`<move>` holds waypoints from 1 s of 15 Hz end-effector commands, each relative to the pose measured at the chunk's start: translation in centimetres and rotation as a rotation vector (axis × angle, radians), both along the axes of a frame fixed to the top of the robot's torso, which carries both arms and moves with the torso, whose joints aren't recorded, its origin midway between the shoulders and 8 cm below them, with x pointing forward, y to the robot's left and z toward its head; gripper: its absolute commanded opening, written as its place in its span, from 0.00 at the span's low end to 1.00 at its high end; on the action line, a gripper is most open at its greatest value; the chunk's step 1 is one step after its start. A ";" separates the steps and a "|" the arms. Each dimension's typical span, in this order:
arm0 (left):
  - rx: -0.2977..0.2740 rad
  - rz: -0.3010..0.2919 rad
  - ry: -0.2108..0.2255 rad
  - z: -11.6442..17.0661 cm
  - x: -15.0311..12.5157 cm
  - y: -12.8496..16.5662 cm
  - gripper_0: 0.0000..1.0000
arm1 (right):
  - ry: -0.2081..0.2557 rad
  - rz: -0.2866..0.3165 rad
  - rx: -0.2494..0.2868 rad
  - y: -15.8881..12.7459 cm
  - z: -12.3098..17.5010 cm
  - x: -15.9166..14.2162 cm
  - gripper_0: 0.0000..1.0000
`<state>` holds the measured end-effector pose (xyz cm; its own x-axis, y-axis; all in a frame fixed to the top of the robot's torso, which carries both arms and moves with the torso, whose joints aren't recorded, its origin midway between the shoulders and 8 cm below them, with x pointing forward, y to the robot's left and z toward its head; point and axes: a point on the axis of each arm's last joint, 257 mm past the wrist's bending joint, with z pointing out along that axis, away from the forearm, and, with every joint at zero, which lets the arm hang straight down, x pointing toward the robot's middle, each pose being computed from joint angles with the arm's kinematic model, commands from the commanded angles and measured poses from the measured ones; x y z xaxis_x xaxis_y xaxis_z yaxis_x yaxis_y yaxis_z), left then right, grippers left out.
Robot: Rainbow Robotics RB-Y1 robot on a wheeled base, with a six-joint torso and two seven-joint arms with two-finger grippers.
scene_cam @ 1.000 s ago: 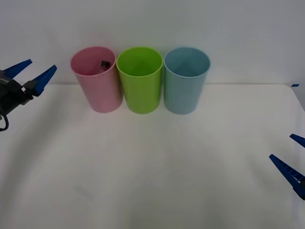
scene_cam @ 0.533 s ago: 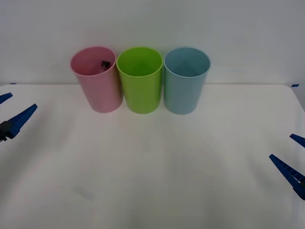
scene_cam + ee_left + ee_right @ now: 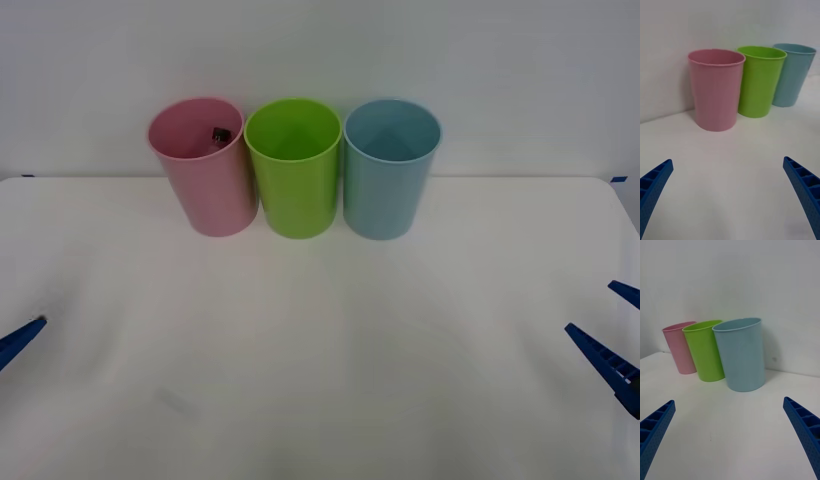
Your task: Grasp the object on the table and drop it into the matching bin: aluminum can to the light blue bin, PET bottle to the pink bin.
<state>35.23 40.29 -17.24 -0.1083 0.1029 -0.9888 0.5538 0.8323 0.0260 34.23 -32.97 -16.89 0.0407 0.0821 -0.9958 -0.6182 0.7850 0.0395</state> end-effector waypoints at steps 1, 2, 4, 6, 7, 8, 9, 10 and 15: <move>0.035 -0.038 0.012 -2.0 -1.8 0.9 1.00 | 0.000 0.000 0.000 0.0 0.0 0.0 1.00; 0.045 -0.043 0.014 -2.6 -2.2 1.4 1.00 | 0.000 0.000 0.000 0.0 0.0 0.0 1.00; 0.040 -0.055 0.029 -3.5 -2.9 1.8 1.00 | 0.000 0.000 0.000 0.0 0.0 0.0 1.00; 0.040 -0.055 0.038 -3.8 -3.4 1.9 1.00 | 0.000 0.000 0.000 0.0 0.0 0.0 1.00; 0.038 -0.054 0.042 -3.9 -3.5 1.9 1.00 | 0.000 0.000 0.000 0.0 0.0 0.0 1.00; 0.035 -0.053 0.043 -3.9 -3.5 1.8 1.00 | 0.000 0.000 0.000 0.0 0.0 0.0 1.00; 0.033 -0.056 0.044 -3.9 -3.6 1.8 1.00 | 0.000 0.000 0.000 0.0 0.0 0.0 1.00; 0.028 -0.063 0.043 -3.8 -3.7 1.6 1.00 | 0.000 0.000 0.000 0.0 0.0 0.0 1.00; -0.026 -0.111 0.031 -3.2 -2.7 -0.5 1.00 | 0.000 0.000 0.000 0.0 0.0 0.0 1.00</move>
<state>32.39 40.06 -20.48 -0.1285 0.0949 -0.9872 0.6381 0.7699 -0.0090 34.23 -32.97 -16.89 0.0407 0.0821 -0.9958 -0.6182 0.7850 0.0395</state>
